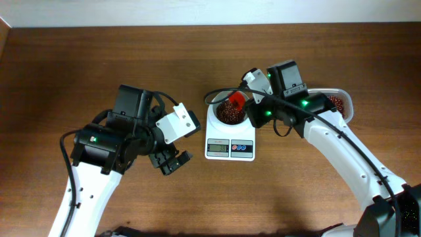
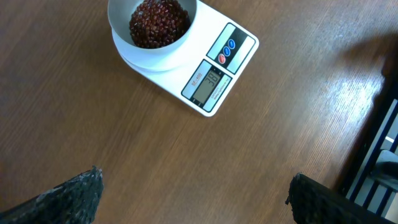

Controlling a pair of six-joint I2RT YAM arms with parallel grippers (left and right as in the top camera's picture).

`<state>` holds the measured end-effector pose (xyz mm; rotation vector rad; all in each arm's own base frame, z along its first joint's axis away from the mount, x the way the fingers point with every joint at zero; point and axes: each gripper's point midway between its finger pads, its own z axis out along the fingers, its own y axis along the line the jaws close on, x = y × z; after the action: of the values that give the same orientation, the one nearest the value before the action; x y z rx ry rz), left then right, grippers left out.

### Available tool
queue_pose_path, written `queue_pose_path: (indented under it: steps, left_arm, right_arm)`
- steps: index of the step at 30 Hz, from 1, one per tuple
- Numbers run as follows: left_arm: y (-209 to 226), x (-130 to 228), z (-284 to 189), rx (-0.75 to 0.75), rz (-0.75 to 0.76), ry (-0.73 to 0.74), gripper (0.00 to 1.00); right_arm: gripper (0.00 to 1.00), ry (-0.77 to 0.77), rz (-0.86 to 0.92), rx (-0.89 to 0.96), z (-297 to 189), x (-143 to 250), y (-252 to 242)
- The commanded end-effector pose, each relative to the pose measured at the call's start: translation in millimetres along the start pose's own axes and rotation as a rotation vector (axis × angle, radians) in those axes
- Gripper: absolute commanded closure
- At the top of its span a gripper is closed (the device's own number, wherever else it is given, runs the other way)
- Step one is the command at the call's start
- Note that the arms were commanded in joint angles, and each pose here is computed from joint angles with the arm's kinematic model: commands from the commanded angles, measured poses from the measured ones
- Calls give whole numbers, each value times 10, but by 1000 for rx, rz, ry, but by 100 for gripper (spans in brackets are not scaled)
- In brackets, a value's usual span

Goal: Scoop and weigh 50g on scale
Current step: 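Hold the scoop over the bowl with the right gripper, shaking out beans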

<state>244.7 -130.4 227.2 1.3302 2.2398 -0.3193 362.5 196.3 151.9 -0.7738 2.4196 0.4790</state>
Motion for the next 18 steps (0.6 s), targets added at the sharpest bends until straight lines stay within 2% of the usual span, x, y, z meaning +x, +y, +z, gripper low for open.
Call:
queue_pose_path:
  steps: [1, 18]
  left_arm:
    - [3, -55, -59, -6, 18, -26, 1]
    - [3, -55, -59, -6, 18, -26, 1]
  right_arm:
    - [96, -51, -20, 37, -141, -171, -16]
    - [96, -68, -25, 39, -143, -214, -22]
